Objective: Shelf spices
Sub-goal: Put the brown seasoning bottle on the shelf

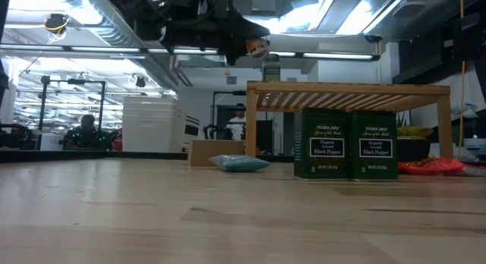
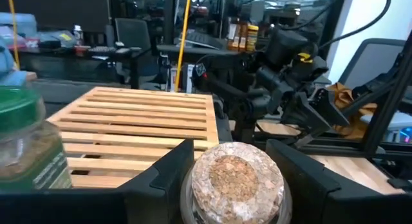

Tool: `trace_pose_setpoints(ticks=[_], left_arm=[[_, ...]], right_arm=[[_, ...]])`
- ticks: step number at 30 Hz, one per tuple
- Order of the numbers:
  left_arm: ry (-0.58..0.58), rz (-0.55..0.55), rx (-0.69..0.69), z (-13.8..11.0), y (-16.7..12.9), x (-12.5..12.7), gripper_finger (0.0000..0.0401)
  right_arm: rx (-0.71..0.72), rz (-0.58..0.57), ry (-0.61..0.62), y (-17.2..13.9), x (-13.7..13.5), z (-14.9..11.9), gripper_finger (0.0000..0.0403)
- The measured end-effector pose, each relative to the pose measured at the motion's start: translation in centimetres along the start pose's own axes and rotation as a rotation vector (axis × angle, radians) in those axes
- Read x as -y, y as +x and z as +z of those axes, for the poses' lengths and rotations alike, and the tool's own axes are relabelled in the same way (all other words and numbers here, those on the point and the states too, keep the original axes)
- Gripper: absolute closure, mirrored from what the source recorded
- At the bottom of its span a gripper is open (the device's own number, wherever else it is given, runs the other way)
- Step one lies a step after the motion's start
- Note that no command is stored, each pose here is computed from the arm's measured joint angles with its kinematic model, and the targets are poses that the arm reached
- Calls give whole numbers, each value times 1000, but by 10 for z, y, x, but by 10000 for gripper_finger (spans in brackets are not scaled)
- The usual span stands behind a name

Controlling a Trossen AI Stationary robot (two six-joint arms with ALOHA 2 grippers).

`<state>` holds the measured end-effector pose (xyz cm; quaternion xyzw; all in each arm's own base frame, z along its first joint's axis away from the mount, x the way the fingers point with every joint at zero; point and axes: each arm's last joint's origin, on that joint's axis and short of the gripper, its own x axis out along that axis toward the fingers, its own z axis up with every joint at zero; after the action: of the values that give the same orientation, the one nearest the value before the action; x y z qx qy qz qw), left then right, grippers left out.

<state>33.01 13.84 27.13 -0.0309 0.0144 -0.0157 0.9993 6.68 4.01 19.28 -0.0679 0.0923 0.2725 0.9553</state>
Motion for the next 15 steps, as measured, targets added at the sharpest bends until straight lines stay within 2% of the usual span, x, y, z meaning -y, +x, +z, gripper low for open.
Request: trace_pose_setpoints(ticks=[7, 15], left_arm=[[-9, -4, -24, -8, 31, -16, 235], [-9, 18, -77, -13, 41, -30, 235]], right_arm=[[-1, 0, 0, 0, 0, 0, 59], [-3, 0, 0, 0, 0, 0, 59]])
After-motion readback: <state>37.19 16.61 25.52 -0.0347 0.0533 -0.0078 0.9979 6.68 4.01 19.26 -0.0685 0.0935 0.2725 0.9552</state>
